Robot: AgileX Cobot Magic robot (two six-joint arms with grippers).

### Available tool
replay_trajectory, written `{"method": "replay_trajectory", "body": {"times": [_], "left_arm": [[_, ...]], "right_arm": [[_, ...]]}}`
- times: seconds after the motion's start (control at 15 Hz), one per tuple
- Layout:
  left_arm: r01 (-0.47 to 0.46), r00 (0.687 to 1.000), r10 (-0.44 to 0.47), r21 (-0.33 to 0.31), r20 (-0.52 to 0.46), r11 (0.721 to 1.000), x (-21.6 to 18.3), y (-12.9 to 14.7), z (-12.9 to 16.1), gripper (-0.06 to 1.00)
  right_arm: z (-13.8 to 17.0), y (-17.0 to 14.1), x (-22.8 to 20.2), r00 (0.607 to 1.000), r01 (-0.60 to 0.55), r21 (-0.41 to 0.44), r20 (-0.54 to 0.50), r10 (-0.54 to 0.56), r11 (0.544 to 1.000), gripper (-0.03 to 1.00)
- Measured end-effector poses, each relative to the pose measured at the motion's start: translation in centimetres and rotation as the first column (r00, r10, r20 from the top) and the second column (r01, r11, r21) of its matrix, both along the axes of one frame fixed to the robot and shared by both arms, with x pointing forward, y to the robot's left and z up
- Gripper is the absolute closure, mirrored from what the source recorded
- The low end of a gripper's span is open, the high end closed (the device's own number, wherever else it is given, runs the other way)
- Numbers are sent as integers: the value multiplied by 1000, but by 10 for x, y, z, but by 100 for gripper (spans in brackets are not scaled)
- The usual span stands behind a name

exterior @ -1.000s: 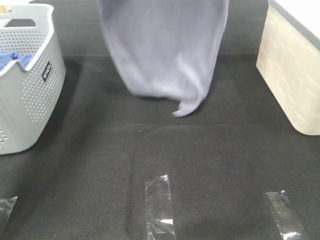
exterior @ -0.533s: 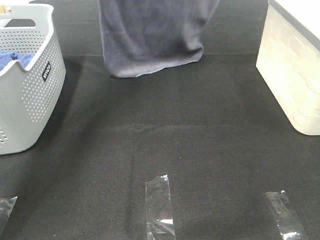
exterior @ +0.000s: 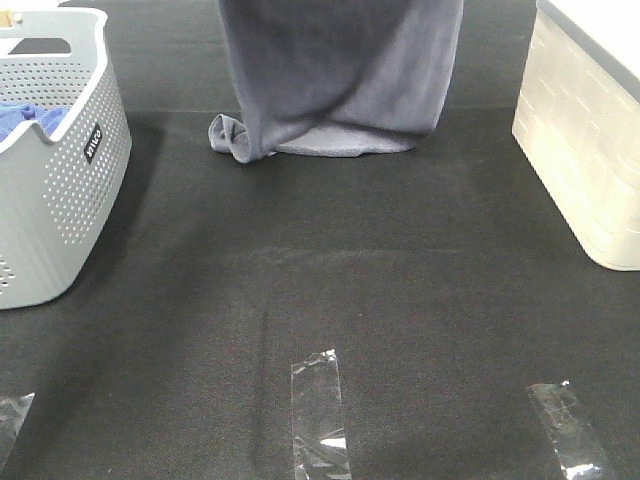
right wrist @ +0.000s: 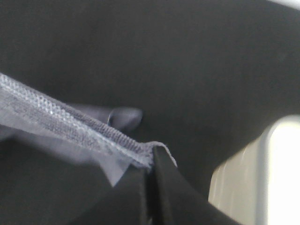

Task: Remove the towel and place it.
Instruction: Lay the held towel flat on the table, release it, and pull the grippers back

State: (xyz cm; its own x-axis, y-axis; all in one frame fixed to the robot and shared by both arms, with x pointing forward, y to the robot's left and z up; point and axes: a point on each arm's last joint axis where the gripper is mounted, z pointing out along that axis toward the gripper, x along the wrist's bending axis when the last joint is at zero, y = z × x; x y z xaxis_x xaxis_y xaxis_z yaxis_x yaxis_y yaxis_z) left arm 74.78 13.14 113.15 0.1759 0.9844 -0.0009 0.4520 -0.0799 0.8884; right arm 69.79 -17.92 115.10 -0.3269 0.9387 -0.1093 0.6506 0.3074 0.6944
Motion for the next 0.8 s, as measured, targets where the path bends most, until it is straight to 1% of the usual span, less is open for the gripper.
{"method": "replay_trajectory", "body": {"times": [0.07, 0.2, 0.33, 0.4, 0.67, 0.8], "left_arm": [[3, 997, -3, -1, -73, 1000, -3, 0, -6, 94], [0, 981, 0, -1, -193, 1000, -10, 0, -15, 94], [-3, 952, 6, 8, -305, 1000, -16, 1, -23, 94], [-3, 938, 5, 7, -345, 1000, -19, 1, -25, 94], [13, 917, -28, -42, -399, 999, -23, -1, -27, 94], [51, 913, -58, -29, -403, 998, -28, -12, -27, 94]], "right_arm": [[-5, 0, -4, 998, -3, 2, -67, 3, 1000, 97], [-14, 1, -10, 984, -12, 12, -176, 14, 1000, 97], [-15, 2, -13, 976, -20, 31, -216, 27, 999, 97], [-17, 2, -13, 973, -21, 41, -229, 30, 999, 97], [-37, -3, -19, 943, -9, 56, -331, 27, 998, 97], [-44, -8, -32, 923, -1, 39, -384, 16, 999, 97]]}}
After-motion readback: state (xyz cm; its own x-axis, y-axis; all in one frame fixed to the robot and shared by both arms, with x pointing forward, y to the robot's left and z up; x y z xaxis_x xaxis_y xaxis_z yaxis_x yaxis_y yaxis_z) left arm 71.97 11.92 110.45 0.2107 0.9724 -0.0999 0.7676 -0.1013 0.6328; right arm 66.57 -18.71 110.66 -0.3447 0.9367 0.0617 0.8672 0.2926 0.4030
